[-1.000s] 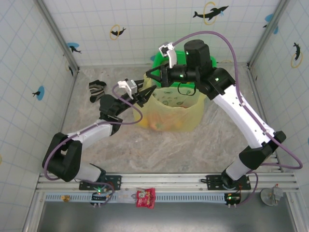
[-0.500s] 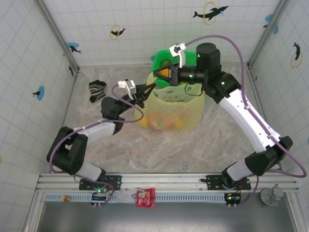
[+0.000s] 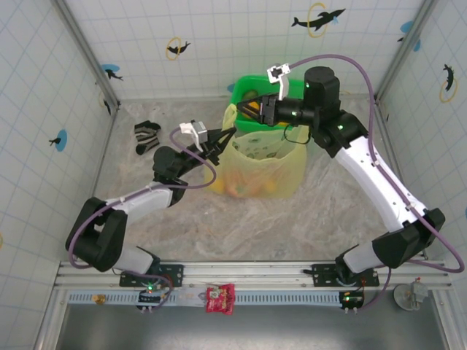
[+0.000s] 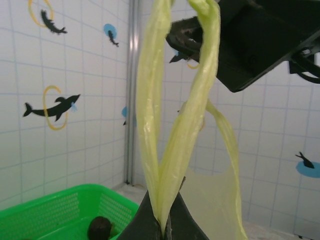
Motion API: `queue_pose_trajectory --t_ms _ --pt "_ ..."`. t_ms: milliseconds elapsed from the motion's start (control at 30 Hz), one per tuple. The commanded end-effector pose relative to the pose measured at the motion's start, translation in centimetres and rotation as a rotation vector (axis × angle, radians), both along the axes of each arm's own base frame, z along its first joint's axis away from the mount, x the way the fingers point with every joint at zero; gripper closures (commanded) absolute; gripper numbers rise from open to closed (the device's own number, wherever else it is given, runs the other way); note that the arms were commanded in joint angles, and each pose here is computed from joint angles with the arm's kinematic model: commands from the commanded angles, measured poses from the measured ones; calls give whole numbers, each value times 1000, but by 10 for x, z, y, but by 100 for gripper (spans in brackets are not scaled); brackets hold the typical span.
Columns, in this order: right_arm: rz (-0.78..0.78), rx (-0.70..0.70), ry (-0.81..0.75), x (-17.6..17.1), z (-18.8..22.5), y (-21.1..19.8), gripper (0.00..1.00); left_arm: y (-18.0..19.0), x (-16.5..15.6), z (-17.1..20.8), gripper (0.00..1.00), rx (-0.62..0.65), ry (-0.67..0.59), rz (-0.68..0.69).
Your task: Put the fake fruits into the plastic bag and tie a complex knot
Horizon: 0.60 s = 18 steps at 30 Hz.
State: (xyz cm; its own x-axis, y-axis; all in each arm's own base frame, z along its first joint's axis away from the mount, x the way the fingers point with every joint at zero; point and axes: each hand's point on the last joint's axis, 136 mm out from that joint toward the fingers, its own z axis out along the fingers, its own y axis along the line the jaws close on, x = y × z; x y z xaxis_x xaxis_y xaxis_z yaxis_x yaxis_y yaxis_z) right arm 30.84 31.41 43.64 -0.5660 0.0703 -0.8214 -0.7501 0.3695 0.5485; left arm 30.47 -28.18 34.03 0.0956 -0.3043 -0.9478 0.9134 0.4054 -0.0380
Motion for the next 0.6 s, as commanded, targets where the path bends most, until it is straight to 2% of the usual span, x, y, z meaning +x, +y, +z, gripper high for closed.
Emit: queue_pose_trajectory --t_ms 0,133,233,367,467,567 --pt "-139 -38 -178 2 37 -28 48 19 15 7 100 -10 47 172" --pt "-319 -123 -311 10 38 -63 46 39 19 4 100 -14 97 282" --pt "-428 -164 -434 7 38 -88 42 41 13 0 100 -10 117 270" --pt "-463 -226 -517 -2 25 -104 40 40 10 -10 100 2 138 257" --pt "-507 -280 -586 -2 -5 -120 31 42 8 -8 100 -10 129 266" --pt "-488 -259 -715 -13 -29 -124 18 43 6 -3 100 -2 103 264"
